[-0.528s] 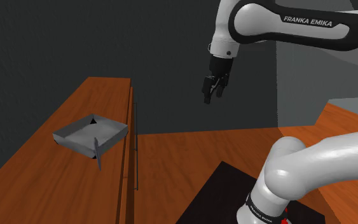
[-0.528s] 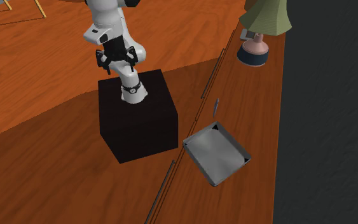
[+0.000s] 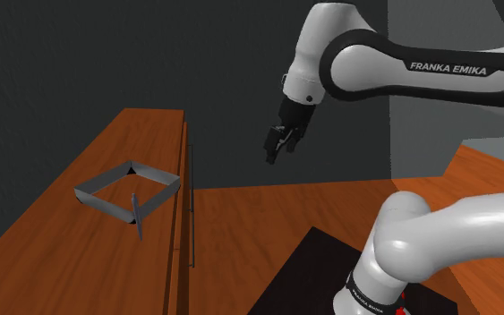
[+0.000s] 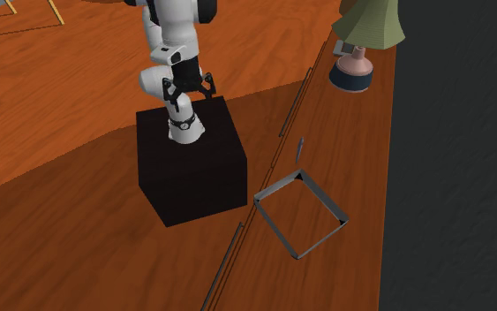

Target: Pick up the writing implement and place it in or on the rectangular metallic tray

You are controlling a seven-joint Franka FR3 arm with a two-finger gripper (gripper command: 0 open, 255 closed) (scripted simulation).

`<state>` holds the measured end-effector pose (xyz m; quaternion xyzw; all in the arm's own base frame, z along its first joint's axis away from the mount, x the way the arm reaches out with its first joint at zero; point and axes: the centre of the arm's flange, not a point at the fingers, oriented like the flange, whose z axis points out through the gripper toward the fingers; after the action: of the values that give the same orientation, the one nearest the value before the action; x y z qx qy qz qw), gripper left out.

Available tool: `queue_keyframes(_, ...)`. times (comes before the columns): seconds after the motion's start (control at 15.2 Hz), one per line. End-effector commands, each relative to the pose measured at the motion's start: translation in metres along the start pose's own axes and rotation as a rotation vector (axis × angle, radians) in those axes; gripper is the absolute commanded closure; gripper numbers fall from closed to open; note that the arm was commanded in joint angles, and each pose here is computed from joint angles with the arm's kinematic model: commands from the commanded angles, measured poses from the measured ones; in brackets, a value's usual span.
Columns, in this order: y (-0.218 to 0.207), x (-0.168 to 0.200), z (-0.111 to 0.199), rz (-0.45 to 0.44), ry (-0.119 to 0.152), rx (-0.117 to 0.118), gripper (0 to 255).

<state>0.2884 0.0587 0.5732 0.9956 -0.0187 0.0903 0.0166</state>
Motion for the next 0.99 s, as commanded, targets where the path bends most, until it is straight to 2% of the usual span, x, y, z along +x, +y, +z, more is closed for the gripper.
queue_keyframes(0.0, -0.024, -0.004, 0.013, 0.000, 0.058, 0.004, 0)
queue_keyframes(0.92, -0.185, -0.013, 0.098, -0.011, 0.437, 0.021, 0)
